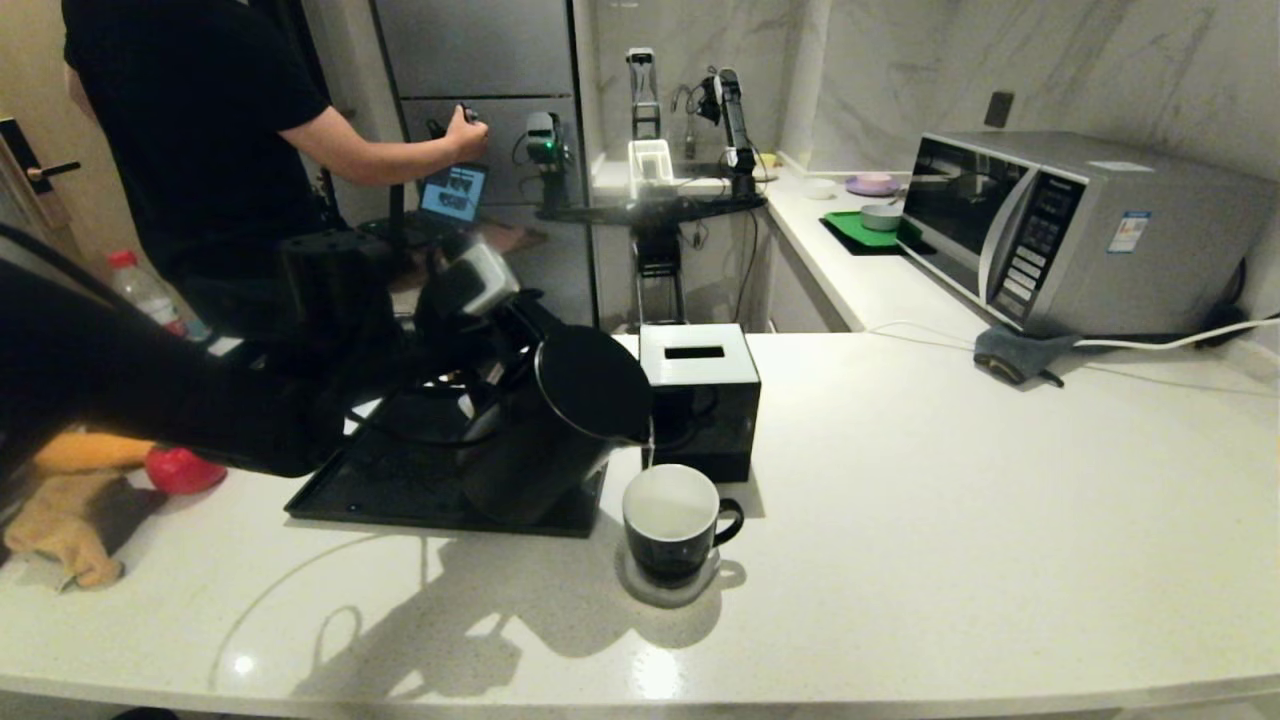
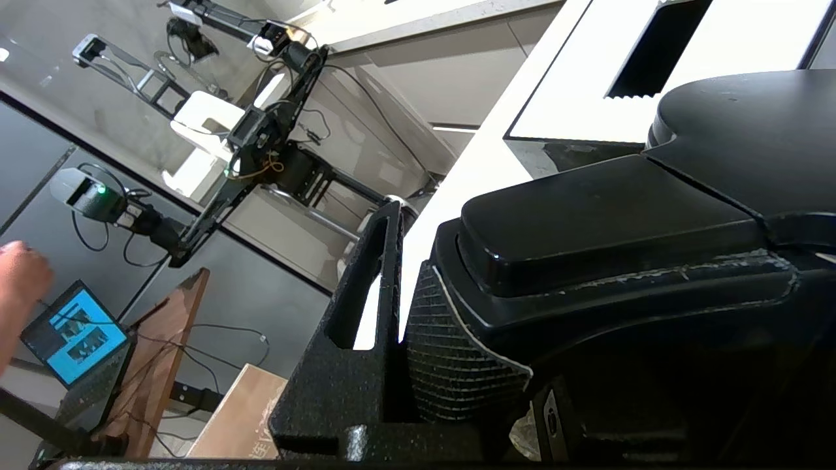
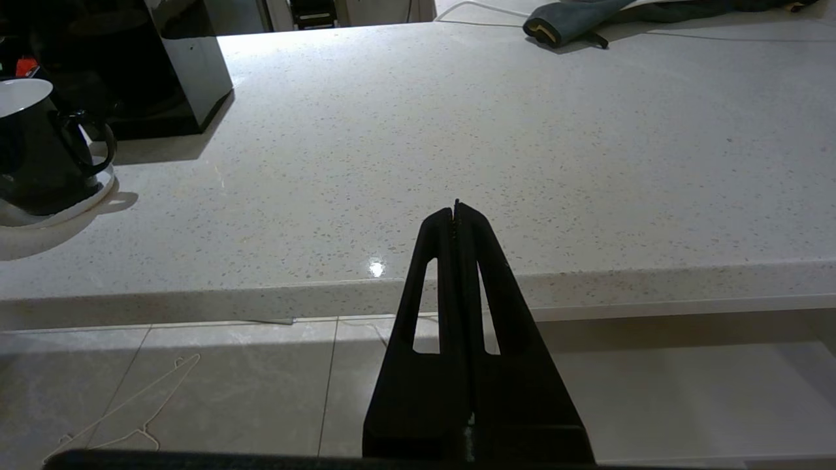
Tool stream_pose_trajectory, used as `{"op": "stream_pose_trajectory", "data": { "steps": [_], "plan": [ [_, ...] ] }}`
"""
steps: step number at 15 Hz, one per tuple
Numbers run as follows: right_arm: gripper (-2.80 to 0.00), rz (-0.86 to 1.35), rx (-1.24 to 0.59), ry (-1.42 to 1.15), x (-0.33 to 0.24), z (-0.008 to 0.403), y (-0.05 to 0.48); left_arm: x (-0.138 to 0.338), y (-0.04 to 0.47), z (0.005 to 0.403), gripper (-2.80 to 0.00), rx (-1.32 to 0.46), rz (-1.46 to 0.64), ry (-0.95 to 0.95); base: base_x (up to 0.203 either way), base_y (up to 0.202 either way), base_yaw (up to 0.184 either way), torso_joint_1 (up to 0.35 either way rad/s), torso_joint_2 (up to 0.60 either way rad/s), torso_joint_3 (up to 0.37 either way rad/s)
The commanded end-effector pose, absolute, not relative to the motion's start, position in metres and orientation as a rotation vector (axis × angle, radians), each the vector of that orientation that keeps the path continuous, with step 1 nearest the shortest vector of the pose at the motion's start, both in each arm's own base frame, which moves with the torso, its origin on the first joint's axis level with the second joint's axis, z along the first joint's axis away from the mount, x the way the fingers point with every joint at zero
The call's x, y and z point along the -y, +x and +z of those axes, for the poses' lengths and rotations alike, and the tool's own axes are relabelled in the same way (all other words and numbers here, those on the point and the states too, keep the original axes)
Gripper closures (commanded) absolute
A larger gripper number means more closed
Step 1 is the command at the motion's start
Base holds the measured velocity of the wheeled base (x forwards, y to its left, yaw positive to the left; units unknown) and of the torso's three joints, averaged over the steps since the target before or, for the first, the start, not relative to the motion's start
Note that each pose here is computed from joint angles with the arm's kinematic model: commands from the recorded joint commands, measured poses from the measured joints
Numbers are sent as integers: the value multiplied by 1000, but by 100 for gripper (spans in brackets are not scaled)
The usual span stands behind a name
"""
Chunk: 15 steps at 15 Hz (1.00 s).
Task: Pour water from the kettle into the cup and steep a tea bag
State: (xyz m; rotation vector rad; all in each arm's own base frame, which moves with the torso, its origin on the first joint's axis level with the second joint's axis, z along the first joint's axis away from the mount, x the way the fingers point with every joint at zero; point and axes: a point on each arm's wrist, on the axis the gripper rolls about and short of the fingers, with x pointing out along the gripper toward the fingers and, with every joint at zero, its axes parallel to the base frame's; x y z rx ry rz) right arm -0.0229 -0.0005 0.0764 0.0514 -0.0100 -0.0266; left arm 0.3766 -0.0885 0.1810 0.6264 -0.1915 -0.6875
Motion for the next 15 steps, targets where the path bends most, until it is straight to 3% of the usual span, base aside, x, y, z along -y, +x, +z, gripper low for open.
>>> {"op": "stream_pose_trajectory", "data": {
  "steps": [1,15],
  "plan": [
    [0,-27,8,52,0,76,-23,90,377,183,0,205,-690,646,0,0,0,0,0,0],
    [0,-28,9,52,0,77,-23,95,376,185,0,213,-689,656,0,0,0,0,0,0]
  ]
}}
